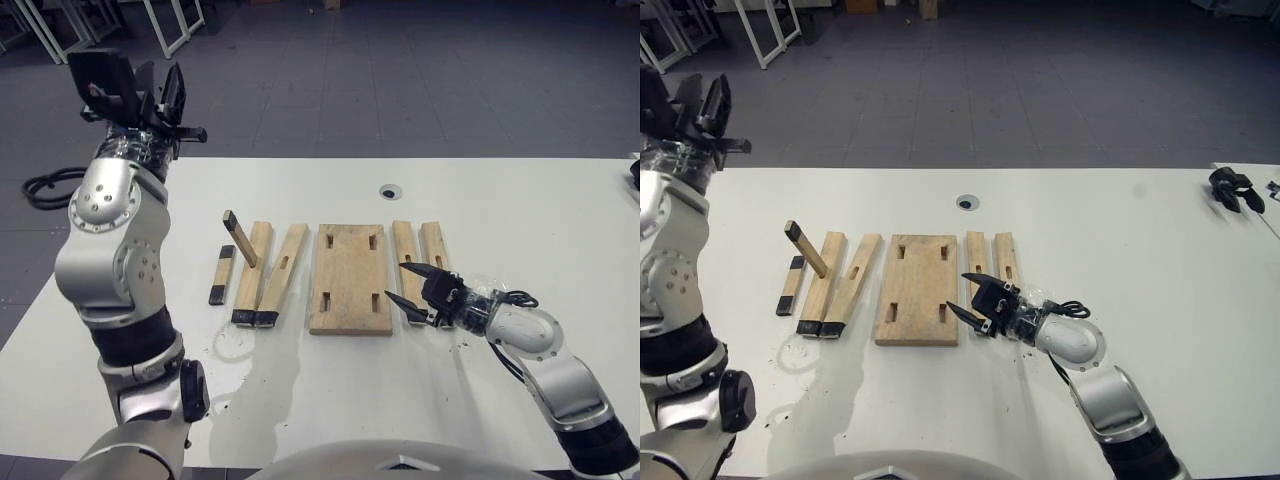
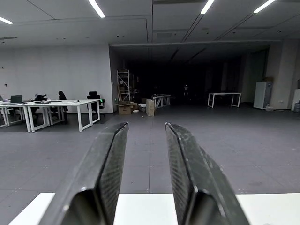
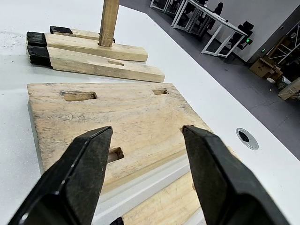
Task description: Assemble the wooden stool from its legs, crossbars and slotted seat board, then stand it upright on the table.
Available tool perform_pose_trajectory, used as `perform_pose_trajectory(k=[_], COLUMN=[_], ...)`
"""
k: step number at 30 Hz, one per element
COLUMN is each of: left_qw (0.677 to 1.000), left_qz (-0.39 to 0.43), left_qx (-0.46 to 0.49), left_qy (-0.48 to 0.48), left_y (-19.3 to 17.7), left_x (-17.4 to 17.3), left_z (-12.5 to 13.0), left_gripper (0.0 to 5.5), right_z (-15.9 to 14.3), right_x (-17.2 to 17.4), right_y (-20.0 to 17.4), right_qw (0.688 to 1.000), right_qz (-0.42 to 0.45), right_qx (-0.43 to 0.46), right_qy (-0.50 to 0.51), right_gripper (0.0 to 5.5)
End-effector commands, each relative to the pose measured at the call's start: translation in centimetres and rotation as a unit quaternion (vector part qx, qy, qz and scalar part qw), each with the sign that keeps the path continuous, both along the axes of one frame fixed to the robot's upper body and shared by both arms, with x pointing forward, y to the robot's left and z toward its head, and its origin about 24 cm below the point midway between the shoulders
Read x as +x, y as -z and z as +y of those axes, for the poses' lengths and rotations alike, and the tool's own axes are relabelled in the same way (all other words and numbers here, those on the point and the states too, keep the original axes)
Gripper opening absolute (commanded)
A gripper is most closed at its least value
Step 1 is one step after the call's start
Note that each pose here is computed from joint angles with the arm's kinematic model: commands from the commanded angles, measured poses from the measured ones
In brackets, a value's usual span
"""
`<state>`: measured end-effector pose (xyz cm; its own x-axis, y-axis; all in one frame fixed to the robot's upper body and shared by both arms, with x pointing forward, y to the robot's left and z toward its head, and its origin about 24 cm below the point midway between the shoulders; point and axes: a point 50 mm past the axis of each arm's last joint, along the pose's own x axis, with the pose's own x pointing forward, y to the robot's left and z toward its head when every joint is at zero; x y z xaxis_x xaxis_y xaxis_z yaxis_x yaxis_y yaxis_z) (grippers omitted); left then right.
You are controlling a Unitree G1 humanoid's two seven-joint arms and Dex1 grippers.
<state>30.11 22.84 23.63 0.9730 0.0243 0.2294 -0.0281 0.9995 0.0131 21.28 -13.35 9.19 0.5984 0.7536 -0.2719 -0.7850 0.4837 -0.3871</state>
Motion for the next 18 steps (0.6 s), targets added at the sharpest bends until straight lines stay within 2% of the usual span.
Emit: perform_pose_trajectory(k=[1, 5, 8, 11, 13, 16, 18], left_qw=[0.993, 0.948, 0.934, 0.962, 0.986, 0.998, 0.997], left_qz=[0.116, 0.314, 0.354, 0.273, 0.167, 0.049, 0.021], left_qx=[-0.021, -0.023, -0.015, 0.005, 0.022, 0.045, 0.07], left_qy=[0.025, 0.051, 0.031, 0.017, 0.016, 0.02, 0.009], left_y=[5.8, 16.4, 18.6, 14.4, 9.4, 4.5, 3.4], left_x=[1.9, 0.7, -0.2, 1.0, 1.4, -0.1, -1.4], left_z=[-0.4, -0.9, -0.1, 0.4, -0.4, -2.1, -2.5], left_gripper=[1.47, 1.47, 1.47, 1.47, 1.47, 1.47, 1.47], right_z=[0.1, 0.1, 0.2, 0.1, 0.1, 0.1, 0.0], right_x=[0.1, 0.1, 0.1, 0.0, -0.1, -0.2, -0.2], right_y=[0.0, 0.2, 0.2, 0.3, 0.4, 0.5, 0.5], right_qw=[1.0, 1.0, 1.0, 1.0, 1.0, 1.0, 1.0], right_qz=[-0.008, -0.009, -0.011, -0.01, -0.008, -0.006, -0.005], right_qx=[-0.006, -0.009, -0.008, -0.009, -0.01, -0.011, -0.013], right_qy=[0.002, 0.004, 0.005, 0.009, 0.01, 0.01, 0.011], right_gripper=[2.75, 2.75, 2.75, 2.75, 2.75, 2.75, 2.75])
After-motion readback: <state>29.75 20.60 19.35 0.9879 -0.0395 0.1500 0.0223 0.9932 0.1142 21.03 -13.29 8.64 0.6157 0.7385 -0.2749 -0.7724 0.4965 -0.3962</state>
